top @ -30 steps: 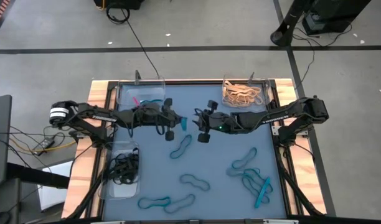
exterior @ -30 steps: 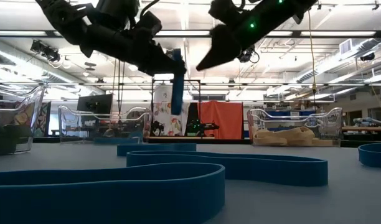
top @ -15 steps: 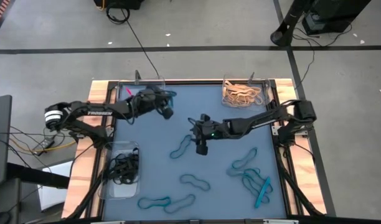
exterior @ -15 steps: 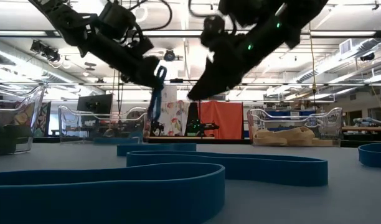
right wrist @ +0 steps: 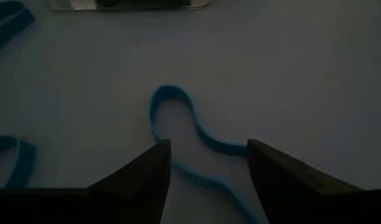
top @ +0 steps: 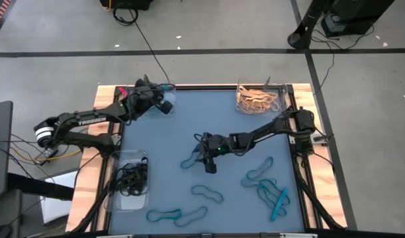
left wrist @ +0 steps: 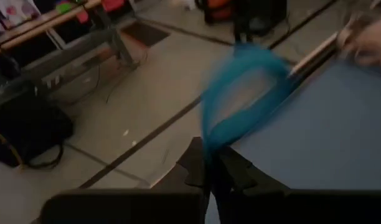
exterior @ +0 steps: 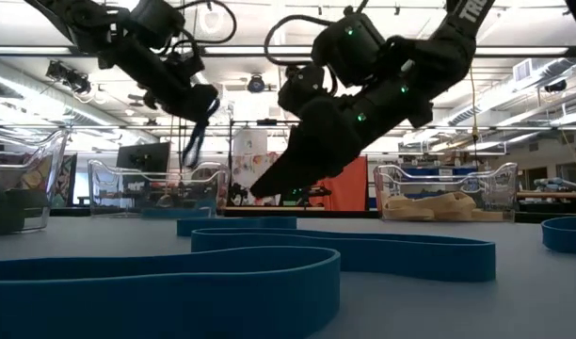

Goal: Sort rubber bands into baskets
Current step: Put the blue rubber band into the top left transparent bin

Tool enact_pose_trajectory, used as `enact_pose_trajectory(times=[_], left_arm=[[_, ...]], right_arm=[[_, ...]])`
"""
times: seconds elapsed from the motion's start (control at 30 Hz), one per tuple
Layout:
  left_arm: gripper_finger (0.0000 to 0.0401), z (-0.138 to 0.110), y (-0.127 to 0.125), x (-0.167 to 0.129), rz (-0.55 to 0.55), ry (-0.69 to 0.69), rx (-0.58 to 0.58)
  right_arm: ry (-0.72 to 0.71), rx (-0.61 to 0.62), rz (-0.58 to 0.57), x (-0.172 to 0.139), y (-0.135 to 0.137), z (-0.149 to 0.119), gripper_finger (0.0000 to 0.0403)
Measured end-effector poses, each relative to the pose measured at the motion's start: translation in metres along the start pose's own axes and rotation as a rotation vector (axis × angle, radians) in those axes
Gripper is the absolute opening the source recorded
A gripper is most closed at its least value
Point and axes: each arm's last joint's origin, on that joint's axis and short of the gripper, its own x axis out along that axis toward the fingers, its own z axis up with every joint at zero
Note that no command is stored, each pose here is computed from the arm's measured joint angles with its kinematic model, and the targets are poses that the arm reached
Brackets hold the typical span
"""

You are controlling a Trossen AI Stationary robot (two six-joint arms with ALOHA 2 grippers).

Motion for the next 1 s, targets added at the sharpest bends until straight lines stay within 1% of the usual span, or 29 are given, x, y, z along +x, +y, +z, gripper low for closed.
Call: enact_pose_trajectory(times=[0.17, 0.27, 0.37, 0.43, 0.5, 0.57, 0.7, 0.83, 0.9, 1.0], left_arm=[[0.0017, -0.010, 0.008, 0.005, 0.033, 0.094, 0.014], [0.0017, -0.016, 0.013, 0.009, 0.058, 0.149, -0.012], [0.0019, -0.018, 0.018, 0.010, 0.078, 0.165, -0.057], [0.0028, -0.019, 0.019, 0.011, 0.067, 0.169, -0.073], [0.0045, -0.018, 0.019, 0.011, 0.055, 0.164, -0.088], [0.0071, -0.019, 0.019, 0.011, 0.055, 0.171, -0.106], [0.0137, -0.024, 0.021, 0.012, 0.073, 0.213, -0.133], [0.0196, -0.027, 0.024, 0.012, 0.110, 0.241, -0.131], [0.0215, -0.027, 0.024, 0.012, 0.107, 0.243, -0.130], [0.0227, -0.026, 0.023, 0.013, 0.069, 0.236, -0.137]], right_arm=[[0.016, 0.011, 0.012, 0.004, 0.000, -0.006, 0.0231], [0.026, 0.015, 0.021, 0.003, 0.000, -0.005, 0.0236], [0.021, 0.019, 0.038, 0.002, 0.001, -0.004, 0.0241], [0.024, 0.023, 0.038, 0.002, 0.001, -0.005, 0.0243], [0.029, 0.028, 0.036, 0.003, 0.001, -0.006, 0.0246], [0.041, 0.039, 0.035, 0.003, 0.000, -0.007, 0.0248], [0.054, 0.045, 0.029, 0.003, 0.000, -0.008, 0.0249], [0.060, 0.050, 0.021, 0.003, -0.004, -0.009, 0.0249], [0.066, 0.051, 0.017, 0.003, -0.005, -0.009, 0.0249], [0.090, 0.034, 0.012, 0.002, -0.008, -0.012, 0.0247]])
